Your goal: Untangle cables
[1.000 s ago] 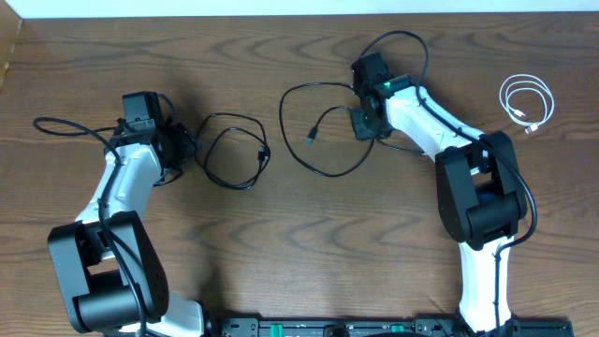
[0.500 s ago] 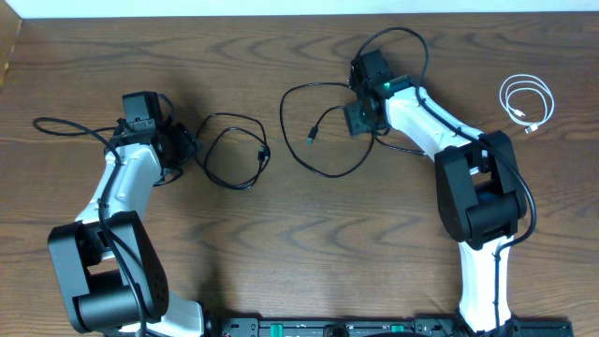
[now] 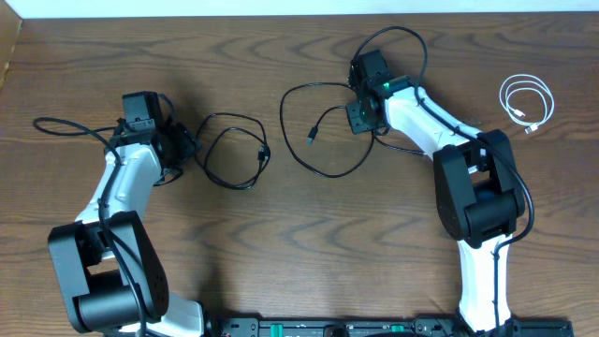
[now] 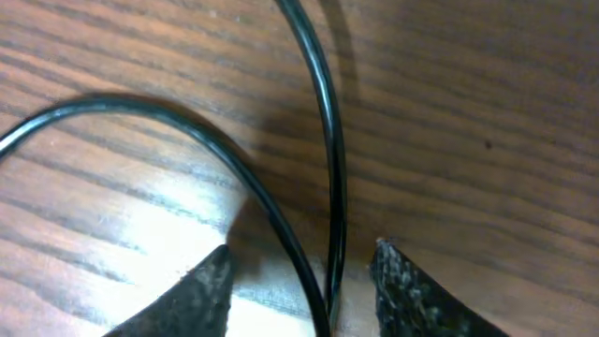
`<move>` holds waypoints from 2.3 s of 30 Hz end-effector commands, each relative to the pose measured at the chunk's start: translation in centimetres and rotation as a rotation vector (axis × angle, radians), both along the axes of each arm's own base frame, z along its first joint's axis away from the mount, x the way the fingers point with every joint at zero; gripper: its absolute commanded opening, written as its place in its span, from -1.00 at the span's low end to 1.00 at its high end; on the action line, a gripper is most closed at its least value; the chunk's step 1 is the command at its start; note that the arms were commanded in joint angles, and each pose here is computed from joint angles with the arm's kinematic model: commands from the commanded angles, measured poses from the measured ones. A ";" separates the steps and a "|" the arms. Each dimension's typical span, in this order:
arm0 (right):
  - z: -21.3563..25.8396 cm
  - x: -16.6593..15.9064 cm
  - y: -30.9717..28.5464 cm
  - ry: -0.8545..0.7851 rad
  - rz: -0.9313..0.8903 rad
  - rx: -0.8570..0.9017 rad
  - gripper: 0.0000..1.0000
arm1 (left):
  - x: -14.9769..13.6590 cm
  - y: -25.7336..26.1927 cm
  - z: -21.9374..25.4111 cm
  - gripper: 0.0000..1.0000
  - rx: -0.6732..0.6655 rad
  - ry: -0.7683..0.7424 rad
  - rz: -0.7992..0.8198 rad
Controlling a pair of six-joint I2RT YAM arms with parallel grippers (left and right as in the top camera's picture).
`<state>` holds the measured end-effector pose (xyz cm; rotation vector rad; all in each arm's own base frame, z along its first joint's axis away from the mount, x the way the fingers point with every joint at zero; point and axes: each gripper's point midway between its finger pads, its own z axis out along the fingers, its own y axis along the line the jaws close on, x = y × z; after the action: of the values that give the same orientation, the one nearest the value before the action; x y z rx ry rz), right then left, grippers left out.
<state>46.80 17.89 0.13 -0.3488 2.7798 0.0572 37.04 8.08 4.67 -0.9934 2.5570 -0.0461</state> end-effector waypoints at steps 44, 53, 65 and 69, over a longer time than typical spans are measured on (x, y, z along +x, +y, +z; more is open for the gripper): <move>20.8 -2.7 -12.7 -0.289 -0.311 -0.074 -0.98 | -0.1 0.0 0.0 0.62 0.004 0.001 0.002; 17.9 -1.8 -13.1 -0.211 -0.310 -0.012 -0.98 | -0.1 0.0 0.0 0.62 0.004 0.000 0.002; 13.1 1.1 -8.0 -0.152 -0.112 0.178 -0.98 | 0.1 0.0 0.0 0.62 0.005 -0.007 0.002; 10.3 1.6 -7.0 -0.119 -0.009 0.183 -0.91 | 0.1 0.0 0.1 0.63 0.001 -0.012 0.013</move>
<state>48.39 9.48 12.16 -0.1319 2.6221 0.1900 37.31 8.12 4.79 -0.9927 2.5444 -0.0498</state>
